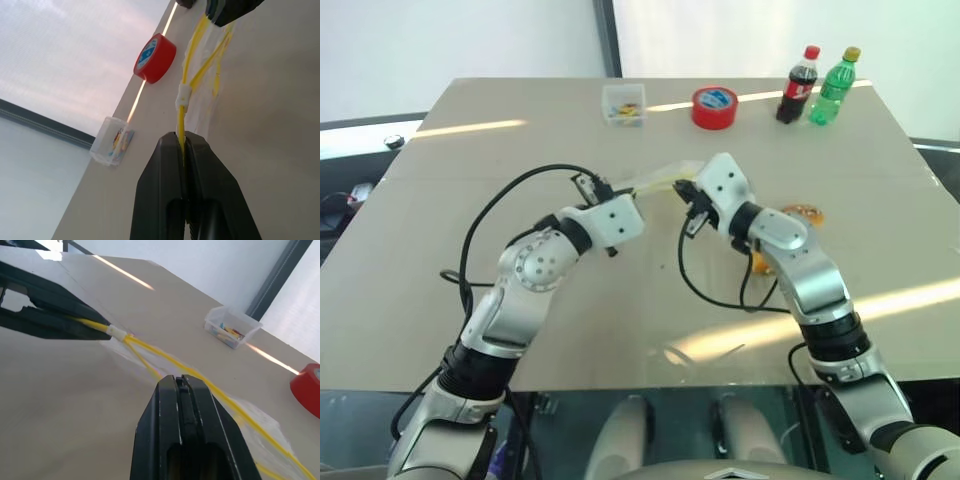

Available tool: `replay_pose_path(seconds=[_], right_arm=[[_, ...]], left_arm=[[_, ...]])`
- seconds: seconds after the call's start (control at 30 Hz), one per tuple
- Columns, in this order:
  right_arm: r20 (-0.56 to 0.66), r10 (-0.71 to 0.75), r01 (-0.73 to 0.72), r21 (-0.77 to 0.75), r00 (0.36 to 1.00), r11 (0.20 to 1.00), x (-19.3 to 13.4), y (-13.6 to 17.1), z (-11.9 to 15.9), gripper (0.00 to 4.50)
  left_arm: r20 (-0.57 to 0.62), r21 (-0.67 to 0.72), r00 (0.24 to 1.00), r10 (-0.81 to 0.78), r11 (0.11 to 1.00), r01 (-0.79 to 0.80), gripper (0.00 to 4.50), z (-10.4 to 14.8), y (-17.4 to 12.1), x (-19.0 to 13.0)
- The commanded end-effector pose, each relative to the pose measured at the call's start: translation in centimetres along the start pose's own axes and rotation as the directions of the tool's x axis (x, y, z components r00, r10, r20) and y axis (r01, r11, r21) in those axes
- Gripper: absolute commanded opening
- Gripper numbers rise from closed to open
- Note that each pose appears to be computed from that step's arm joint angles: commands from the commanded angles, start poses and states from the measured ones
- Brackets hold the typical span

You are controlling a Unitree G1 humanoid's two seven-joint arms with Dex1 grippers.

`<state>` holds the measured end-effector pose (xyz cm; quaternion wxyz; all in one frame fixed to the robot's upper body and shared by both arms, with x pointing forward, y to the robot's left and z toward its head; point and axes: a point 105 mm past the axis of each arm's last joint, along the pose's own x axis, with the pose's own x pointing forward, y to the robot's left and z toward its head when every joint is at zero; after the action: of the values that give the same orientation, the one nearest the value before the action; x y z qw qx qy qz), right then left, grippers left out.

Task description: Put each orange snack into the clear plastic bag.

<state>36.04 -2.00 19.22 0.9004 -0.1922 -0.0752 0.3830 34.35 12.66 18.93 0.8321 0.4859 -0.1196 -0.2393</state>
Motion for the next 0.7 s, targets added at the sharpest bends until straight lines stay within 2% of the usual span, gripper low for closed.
replay_pose_path(seconds=[0.03, 0.33, 0.47, 0.57, 0.67, 0.7], right_arm=[[0.018, -0.043, 0.043, -0.014, 0.999, 0.999, 0.5, -0.9, 0.4, 0.02], [-0.015, -0.048, 0.047, -0.039, 0.999, 0.998, 1.5, -0.7, -0.9, 0.02], [0.006, -0.039, 0.038, -0.448, 0.999, 0.893, 2.9, 0.6, -1.2, 0.02], [0.011, -0.019, 0.022, -0.594, 1.0, 0.804, 3.7, 1.5, -1.9, 0.02], [0.011, -0.041, 0.037, -0.69, 0.999, 0.723, 4.1, 1.1, -2.6, 0.02], [0.009, -0.053, 0.043, -0.716, 0.999, 0.697, 4.1, 0.7, -2.8, 0.26]], left_arm=[[0.055, 0.031, 0.998, 0.039, 0.999, -0.041, 0.0, 1.4, 1.0, -0.5], [0.091, 0.017, 0.996, 0.019, 1.0, -0.02, 0.0, 1.8, 0.5, -0.7], [0.103, 0.007, 0.995, -0.007, 1.0, 0.006, 0.0, 1.5, 0.0, -0.9], [0.099, 0.0, 0.995, -0.027, 1.0, 0.027, 0.0, 0.8, 0.1, -1.1], [0.097, 0.015, 0.994, -0.052, 0.999, 0.051, 0.0, 0.2, 0.1, -1.5], [0.097, 0.015, 0.994, -0.056, 0.998, 0.055, 0.0, 0.1, 0.2, -1.6]])
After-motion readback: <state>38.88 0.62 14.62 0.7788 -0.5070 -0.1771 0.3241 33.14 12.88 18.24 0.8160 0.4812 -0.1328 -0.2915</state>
